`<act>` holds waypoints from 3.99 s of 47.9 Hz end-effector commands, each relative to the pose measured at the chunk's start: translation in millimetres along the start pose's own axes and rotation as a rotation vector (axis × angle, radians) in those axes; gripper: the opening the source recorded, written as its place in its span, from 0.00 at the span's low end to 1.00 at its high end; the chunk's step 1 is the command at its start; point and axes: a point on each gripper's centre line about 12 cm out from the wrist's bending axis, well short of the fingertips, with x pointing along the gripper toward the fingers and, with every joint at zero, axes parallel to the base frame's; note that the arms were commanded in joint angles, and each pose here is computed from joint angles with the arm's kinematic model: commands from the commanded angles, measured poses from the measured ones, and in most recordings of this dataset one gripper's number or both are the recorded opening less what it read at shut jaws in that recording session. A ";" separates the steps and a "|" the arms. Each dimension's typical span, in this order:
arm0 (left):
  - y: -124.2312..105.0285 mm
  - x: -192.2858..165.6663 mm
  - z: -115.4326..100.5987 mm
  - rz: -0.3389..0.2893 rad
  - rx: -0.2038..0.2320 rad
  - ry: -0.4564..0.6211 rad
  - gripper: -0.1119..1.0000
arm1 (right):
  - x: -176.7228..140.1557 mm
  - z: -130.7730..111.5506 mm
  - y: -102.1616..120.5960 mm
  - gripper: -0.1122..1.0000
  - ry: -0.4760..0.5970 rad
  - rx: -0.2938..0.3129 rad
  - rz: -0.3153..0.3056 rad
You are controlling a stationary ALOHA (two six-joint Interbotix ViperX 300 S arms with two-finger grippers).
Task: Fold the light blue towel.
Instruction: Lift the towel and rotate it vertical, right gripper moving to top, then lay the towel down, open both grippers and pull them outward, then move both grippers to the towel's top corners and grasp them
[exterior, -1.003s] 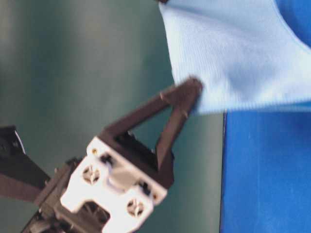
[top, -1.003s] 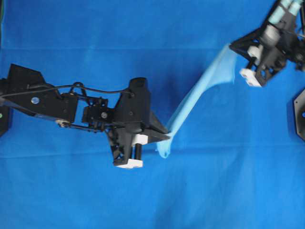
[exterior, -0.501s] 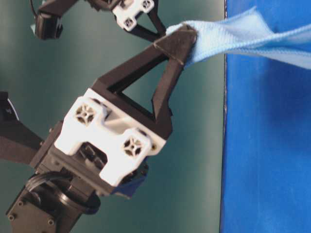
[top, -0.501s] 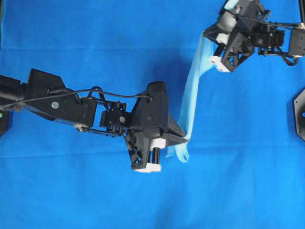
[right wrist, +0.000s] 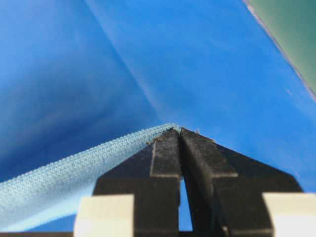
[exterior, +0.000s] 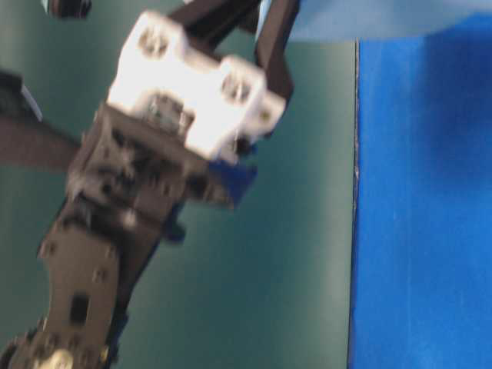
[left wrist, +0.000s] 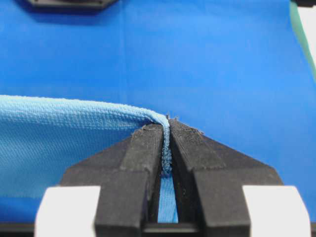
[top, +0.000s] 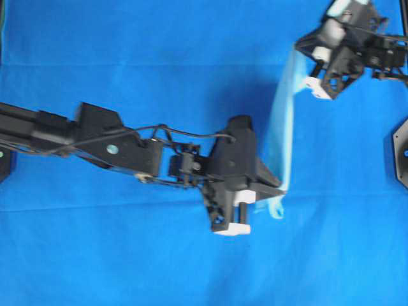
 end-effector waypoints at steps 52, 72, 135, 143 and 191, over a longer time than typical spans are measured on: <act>-6.4 -30.3 -69.6 -0.018 -0.151 0.018 0.11 | 117.3 40.8 46.1 0.11 0.025 -0.106 0.123; 1.3 -43.2 -100.2 -0.001 -0.185 0.055 0.11 | 133.8 50.2 57.2 0.11 -0.017 -0.105 0.173; 16.1 -135.3 -68.5 0.031 -0.107 0.053 0.79 | 70.3 27.4 63.2 0.64 -0.079 -0.148 0.244; 39.4 -151.9 -72.1 0.084 -0.084 -0.022 0.79 | 41.2 6.9 70.3 0.64 -0.144 -0.143 0.342; 78.5 -172.3 -78.9 0.193 -0.031 -0.166 0.78 | 1.9 -29.8 38.2 0.63 -0.262 -0.020 0.379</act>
